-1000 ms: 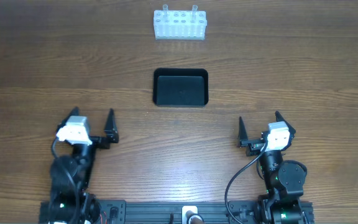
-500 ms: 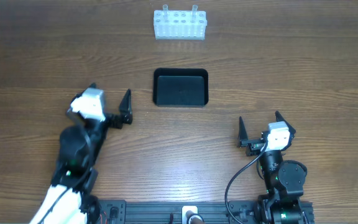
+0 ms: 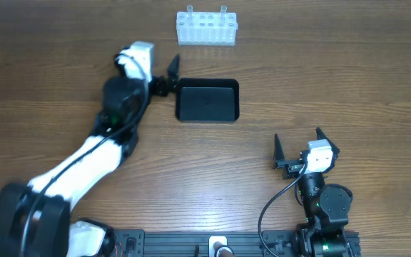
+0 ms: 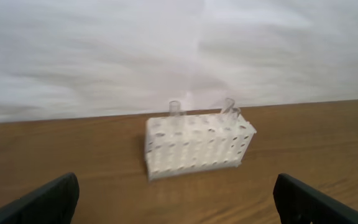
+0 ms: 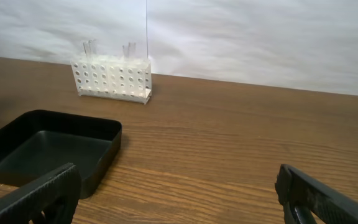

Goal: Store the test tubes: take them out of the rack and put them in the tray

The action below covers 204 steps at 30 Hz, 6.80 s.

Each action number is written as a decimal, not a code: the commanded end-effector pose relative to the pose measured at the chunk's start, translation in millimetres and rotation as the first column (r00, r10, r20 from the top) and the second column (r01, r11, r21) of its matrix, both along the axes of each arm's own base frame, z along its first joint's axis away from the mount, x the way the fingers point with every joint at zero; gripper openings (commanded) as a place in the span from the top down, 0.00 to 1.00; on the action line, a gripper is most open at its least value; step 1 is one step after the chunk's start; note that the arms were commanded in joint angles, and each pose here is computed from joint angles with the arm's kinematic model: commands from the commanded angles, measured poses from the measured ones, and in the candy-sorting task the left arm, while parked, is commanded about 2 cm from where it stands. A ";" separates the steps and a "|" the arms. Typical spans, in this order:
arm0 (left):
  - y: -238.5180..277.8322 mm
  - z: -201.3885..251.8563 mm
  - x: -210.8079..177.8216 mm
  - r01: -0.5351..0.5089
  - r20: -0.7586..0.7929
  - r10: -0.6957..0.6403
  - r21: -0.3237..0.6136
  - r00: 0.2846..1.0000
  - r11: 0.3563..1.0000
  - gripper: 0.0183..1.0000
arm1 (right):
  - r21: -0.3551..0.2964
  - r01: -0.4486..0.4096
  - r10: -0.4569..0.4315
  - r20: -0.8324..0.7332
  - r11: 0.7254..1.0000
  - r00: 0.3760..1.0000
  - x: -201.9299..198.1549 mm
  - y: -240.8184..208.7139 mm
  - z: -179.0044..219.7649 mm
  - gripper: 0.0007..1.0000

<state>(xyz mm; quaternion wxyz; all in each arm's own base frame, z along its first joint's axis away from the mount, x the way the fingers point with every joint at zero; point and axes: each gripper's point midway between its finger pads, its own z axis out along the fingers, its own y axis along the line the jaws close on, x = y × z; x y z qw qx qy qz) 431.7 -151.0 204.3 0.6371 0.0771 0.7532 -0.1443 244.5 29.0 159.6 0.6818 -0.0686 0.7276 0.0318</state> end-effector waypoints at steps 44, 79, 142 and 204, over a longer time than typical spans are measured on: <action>-72.1 -73.3 141.0 -0.122 0.032 0.121 0.033 0.992 0.992 0.00 | 0.004 -0.007 0.007 0.000 1.000 1.000 -0.3 0.9 -1.3 0.01; -74.7 -95.0 166.6 -0.147 0.016 0.146 0.049 0.989 0.988 0.21 | 0.004 -0.007 0.007 0.000 1.000 1.000 -0.3 0.9 -1.3 0.01; -68.5 -89.7 168.2 -0.189 0.037 0.188 0.042 0.982 0.981 0.70 | 0.004 -0.007 0.007 0.000 1.000 1.000 -0.3 0.9 -1.3 0.01; -69.1 -85.0 168.4 -0.189 0.050 0.188 0.032 0.981 0.981 0.98 | 0.004 -0.007 0.007 0.000 1.000 1.000 -0.3 0.9 -1.3 0.01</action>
